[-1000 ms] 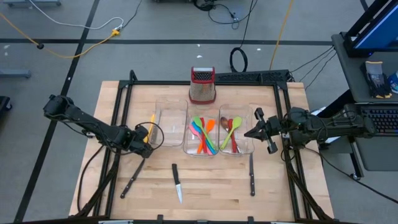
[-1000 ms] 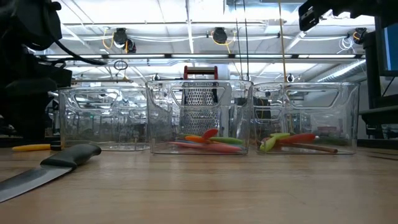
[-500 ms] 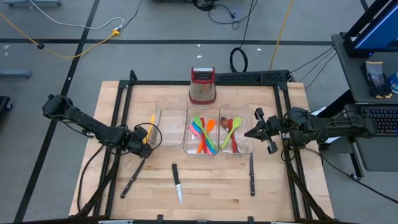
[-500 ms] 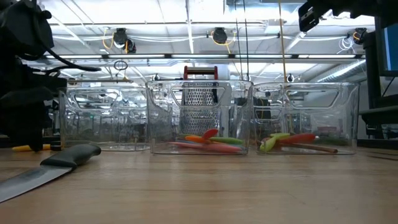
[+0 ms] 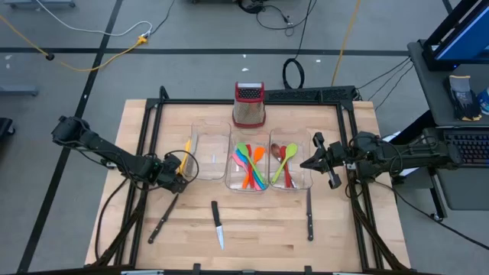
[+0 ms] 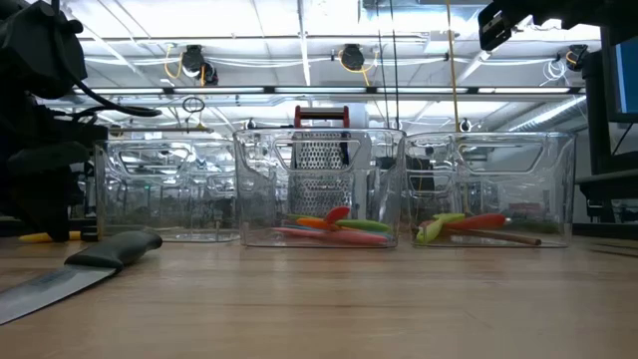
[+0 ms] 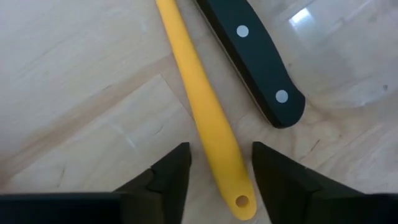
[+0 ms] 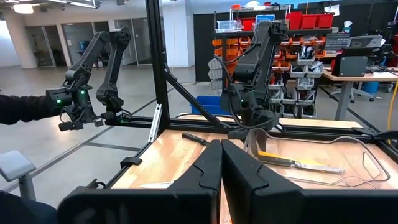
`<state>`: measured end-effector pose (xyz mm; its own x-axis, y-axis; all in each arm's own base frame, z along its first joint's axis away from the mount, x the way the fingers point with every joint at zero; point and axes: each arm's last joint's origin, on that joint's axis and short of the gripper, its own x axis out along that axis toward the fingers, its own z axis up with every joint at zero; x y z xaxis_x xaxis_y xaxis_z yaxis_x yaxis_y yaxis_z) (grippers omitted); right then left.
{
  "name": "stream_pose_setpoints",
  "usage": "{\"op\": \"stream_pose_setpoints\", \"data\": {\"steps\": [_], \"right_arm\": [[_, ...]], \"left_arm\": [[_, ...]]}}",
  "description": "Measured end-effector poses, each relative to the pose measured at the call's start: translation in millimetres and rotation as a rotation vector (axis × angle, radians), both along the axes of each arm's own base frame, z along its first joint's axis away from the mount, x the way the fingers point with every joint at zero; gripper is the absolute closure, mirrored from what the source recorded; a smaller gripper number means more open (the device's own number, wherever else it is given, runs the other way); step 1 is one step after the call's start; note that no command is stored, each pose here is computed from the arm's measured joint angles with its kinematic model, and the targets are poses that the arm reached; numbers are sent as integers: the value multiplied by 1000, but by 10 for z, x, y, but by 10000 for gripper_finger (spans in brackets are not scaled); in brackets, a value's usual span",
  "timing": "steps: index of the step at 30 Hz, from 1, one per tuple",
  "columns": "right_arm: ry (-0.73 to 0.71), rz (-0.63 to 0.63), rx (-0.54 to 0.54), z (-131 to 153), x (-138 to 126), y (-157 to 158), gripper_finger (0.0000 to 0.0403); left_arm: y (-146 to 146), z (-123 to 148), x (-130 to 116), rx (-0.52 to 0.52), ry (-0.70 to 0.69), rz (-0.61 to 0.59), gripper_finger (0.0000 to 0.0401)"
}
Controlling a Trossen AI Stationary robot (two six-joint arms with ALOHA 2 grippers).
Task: Pick & Place Kitchen Items
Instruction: Put the yellow spatula into the middle transparent bin
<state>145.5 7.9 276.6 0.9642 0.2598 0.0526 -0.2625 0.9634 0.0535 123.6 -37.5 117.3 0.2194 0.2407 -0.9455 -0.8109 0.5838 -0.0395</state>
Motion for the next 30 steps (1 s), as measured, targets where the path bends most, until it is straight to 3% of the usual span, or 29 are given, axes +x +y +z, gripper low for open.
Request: {"op": "stream_pose_setpoints", "data": {"steps": [14, 30], "right_arm": [[0, 0, 0, 0, 0, 0, 401], [-1, 1, 0, 2, -1, 1, 401]], "left_arm": [[-3, 25, -4, -29, 1, 113, 355], [-59, 142, 30, -143, -15, 375, 356]]}}
